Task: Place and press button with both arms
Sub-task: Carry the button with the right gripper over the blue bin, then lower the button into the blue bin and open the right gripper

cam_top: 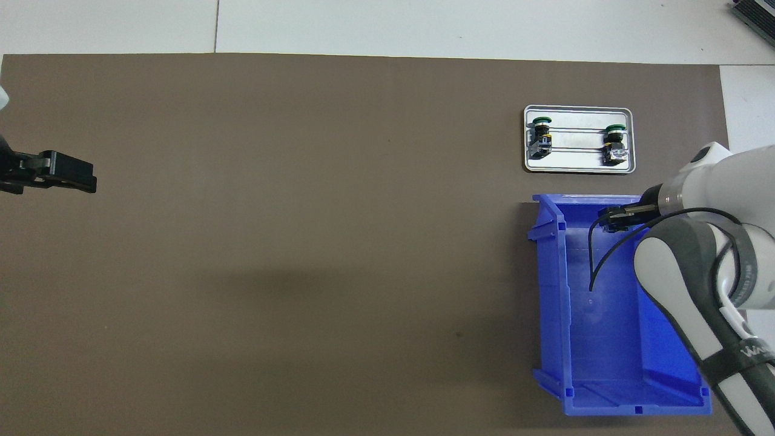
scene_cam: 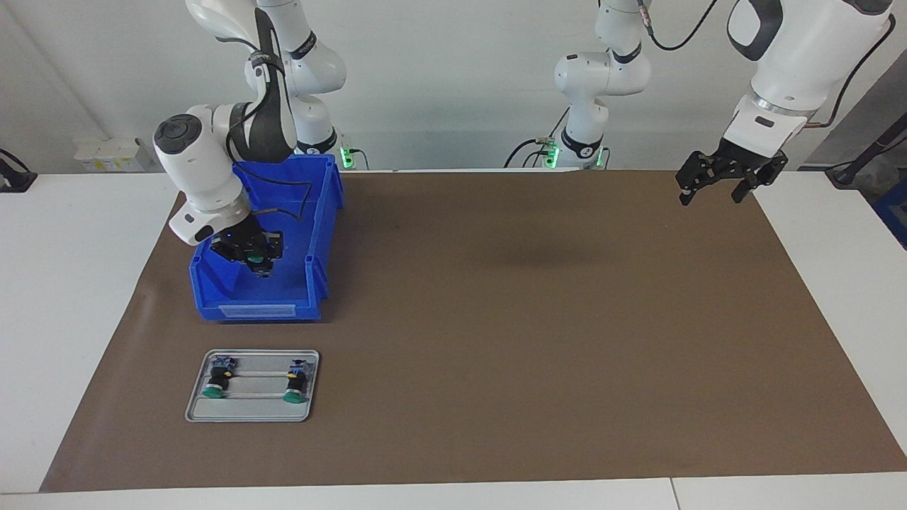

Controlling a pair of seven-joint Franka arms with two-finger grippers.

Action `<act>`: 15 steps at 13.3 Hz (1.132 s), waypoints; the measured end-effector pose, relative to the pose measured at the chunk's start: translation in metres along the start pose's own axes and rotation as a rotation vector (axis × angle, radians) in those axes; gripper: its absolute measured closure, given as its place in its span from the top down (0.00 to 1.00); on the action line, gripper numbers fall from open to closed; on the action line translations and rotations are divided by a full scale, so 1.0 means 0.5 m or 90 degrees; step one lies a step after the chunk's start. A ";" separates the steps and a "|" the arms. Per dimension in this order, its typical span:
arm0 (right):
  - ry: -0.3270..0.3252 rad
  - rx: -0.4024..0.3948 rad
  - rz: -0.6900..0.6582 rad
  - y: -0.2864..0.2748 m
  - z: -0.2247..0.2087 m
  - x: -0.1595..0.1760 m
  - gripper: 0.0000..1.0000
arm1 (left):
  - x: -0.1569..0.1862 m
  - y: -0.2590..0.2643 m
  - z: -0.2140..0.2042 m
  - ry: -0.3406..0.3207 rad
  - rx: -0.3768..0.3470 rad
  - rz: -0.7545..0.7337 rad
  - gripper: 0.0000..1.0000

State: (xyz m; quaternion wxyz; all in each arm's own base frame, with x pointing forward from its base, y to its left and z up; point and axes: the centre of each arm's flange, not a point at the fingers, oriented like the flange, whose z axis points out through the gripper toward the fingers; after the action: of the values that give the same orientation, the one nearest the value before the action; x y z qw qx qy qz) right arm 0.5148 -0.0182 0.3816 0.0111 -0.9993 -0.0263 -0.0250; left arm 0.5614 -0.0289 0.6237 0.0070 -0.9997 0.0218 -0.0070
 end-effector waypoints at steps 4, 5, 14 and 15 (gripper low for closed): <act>0.009 0.002 0.013 0.012 0.054 -0.036 0.35 | 0.000 0.000 0.000 0.000 0.000 0.000 1.00; 0.011 0.010 0.020 0.018 0.057 -0.039 0.35 | 0.000 0.000 0.000 0.000 0.000 0.000 1.00; 0.010 0.044 0.051 0.036 0.128 -0.040 0.35 | 0.000 0.000 0.000 0.000 0.000 0.000 1.00; 0.011 0.044 0.051 0.036 0.128 -0.040 0.42 | 0.000 0.000 0.000 0.000 0.000 0.000 1.00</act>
State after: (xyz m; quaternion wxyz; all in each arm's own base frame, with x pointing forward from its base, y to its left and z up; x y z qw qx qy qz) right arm 0.4992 -0.0357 0.3165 0.0467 -0.9983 0.0131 -0.0322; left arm 0.5614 -0.0289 0.6237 0.0070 -0.9997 0.0218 -0.0070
